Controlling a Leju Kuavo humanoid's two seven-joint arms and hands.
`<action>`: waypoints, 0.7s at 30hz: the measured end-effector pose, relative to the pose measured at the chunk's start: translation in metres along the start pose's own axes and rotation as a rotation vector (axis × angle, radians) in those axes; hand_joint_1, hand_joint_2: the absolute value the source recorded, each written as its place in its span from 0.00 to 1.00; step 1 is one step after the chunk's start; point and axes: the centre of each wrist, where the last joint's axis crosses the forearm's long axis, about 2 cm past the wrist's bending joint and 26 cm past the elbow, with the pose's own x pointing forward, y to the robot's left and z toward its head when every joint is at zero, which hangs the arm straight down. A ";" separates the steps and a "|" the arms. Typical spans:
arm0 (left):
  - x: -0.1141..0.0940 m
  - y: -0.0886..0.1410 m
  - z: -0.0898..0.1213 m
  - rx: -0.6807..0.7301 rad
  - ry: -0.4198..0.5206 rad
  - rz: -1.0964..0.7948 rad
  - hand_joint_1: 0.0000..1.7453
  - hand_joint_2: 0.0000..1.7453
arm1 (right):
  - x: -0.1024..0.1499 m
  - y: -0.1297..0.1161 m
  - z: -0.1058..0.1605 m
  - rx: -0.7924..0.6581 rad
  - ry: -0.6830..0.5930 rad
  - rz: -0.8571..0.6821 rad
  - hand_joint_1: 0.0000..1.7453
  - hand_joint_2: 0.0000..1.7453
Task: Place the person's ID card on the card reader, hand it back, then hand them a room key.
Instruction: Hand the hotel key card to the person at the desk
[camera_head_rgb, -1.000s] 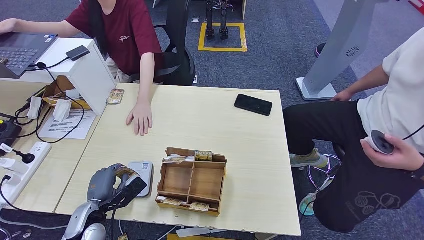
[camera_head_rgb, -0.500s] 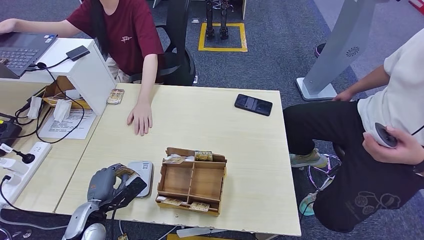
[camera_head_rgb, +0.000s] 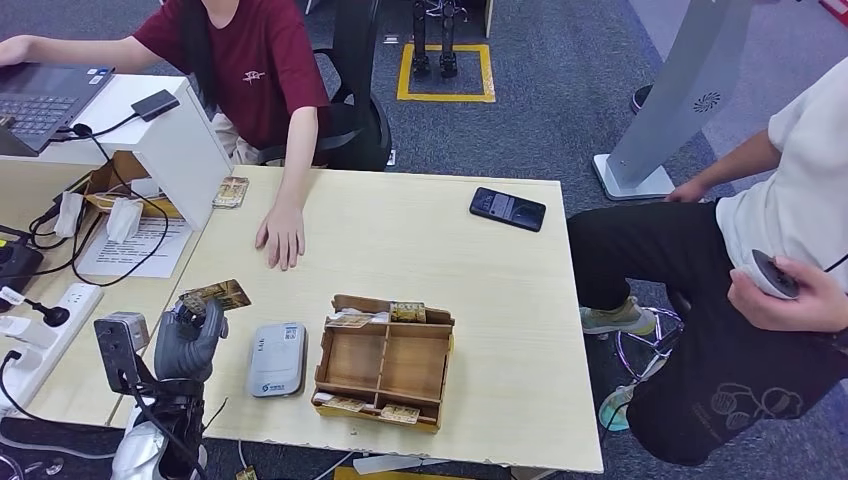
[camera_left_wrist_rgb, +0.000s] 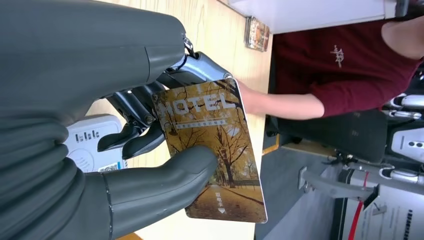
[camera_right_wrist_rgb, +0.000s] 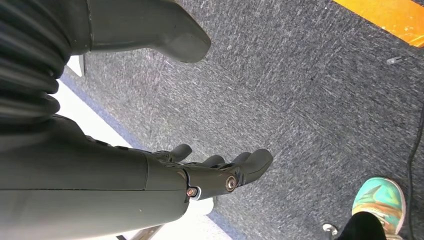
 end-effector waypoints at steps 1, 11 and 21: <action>0.000 0.000 0.000 -0.001 -0.002 -0.011 1.00 1.00 | 0.000 0.000 0.000 0.000 0.000 0.001 0.00 1.00; 0.008 0.002 -0.011 0.068 -0.088 -0.052 1.00 1.00 | 0.001 0.000 0.000 0.002 -0.006 0.006 0.00 1.00; 0.014 0.001 -0.022 0.071 -0.118 -0.051 1.00 1.00 | 0.001 0.000 0.000 0.003 -0.009 0.009 0.00 1.00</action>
